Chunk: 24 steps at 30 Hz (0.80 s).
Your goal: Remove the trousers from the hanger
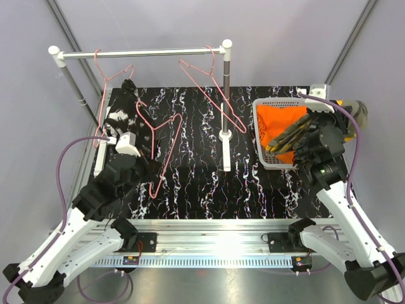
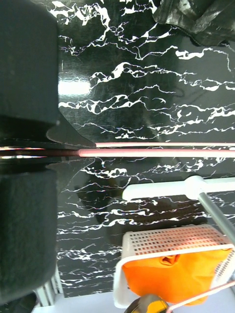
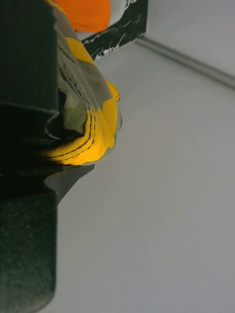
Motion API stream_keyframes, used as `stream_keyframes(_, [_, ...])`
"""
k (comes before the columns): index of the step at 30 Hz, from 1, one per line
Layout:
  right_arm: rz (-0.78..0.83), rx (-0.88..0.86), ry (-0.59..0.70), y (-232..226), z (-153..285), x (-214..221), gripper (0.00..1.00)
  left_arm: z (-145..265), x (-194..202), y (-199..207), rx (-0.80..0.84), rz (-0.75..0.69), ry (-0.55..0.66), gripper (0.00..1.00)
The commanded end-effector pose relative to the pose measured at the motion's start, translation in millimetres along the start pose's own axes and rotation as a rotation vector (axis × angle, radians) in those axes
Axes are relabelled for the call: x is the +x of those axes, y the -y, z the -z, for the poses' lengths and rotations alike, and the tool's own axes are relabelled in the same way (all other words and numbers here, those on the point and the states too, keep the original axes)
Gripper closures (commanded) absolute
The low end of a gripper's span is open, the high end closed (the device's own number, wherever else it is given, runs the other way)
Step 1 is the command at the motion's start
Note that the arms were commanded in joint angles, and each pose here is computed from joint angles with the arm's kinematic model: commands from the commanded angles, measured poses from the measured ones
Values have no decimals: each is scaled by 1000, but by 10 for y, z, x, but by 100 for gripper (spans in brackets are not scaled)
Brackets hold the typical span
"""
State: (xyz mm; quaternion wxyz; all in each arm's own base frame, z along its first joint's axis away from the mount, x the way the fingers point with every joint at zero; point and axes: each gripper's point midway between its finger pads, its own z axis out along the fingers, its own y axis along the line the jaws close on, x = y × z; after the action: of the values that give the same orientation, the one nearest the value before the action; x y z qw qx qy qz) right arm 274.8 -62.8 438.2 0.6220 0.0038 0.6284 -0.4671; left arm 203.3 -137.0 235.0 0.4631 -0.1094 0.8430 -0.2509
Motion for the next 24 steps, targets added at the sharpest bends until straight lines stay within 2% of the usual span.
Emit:
stream_keyframes(1, [-173, 161, 59, 492, -17, -28, 100, 12, -53, 144, 66, -23, 6, 100])
stream_keyframes(7, [-111, 152, 92, 422, -51, -25, 100, -60, -1, 183, 79, -48, -21, 100])
stream_keyframes(11, [-54, 61, 143, -34, -158, -25, 100, -84, 38, 179, 89, -57, -25, 100])
stream_keyframes(14, [2, 16, 111, -463, -345, -19, 100, -71, 49, 182, 101, -65, -25, 100])
stream_keyframes(15, [52, -10, 80, -750, -444, 46, 100, -64, 50, 185, 106, -75, -27, 100])
stream_keyframes(17, [56, 37, 54, -857, -544, 50, 100, -30, 38, 198, 113, -85, -29, 100])
stream_keyframes(18, [105, 29, 29, -1118, -621, 136, 100, -11, 17, 208, 117, -92, -25, 100])
stream_keyframes(19, [131, 47, 16, -1180, -657, 170, 100, 11, -13, 214, 116, -96, -18, 100])
stream_keyframes(24, [146, 11, -31, -1829, -860, 317, 99, 247, -259, 272, 115, -142, 22, 100])
